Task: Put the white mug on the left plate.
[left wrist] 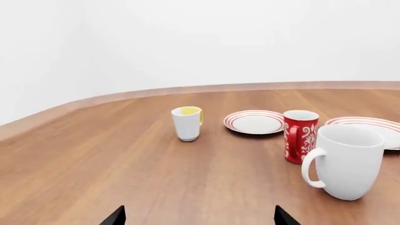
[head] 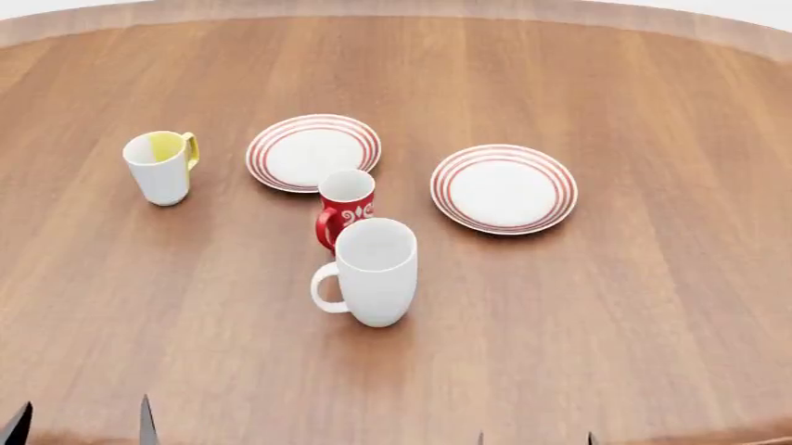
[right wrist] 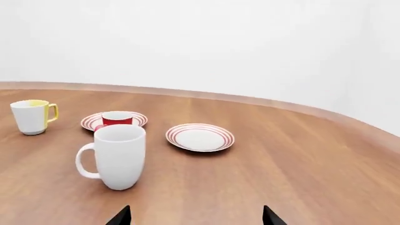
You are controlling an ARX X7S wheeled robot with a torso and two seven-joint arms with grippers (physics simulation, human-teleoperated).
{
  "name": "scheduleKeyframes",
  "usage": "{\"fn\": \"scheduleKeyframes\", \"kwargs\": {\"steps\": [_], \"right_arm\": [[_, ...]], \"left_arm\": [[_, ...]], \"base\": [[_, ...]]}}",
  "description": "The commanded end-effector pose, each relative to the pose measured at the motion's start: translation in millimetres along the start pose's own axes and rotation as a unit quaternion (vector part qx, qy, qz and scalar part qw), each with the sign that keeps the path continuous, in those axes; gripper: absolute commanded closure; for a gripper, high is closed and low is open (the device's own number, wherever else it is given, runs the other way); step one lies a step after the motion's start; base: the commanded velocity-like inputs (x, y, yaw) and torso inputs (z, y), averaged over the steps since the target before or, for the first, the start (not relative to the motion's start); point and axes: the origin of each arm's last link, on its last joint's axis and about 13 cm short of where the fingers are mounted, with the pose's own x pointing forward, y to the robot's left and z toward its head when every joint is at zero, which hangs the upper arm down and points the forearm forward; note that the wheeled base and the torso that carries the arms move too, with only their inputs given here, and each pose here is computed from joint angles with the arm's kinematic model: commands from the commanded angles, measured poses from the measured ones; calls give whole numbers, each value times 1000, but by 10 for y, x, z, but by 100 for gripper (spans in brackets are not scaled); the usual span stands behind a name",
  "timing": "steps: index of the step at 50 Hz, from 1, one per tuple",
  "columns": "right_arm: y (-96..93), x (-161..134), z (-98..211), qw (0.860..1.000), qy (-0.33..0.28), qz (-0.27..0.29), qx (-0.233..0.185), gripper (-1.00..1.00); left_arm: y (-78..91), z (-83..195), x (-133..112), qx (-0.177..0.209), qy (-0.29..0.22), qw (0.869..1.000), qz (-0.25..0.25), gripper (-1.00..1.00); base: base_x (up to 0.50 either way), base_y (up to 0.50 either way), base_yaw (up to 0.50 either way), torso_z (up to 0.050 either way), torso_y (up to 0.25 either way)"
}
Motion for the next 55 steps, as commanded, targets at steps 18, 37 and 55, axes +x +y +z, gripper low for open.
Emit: {"fn": "scheduleKeyframes", "kwargs": {"steps": [18, 37, 55], "right_arm": [[8, -188, 269, 996, -89, 10, 31, -100], [3, -135, 247, 996, -88, 0, 31, -100], [-4, -149, 257, 995, -92, -6, 22, -100]], "left_arm": [[39, 146, -218, 2, -49, 999, 2, -100], [36, 78, -133, 15, -40, 999, -3, -100], [41, 84, -147, 17, -41, 999, -3, -100]], "base": [[85, 0, 0, 0, 0], [274, 0, 0, 0, 0], [284, 0, 0, 0, 0]]}}
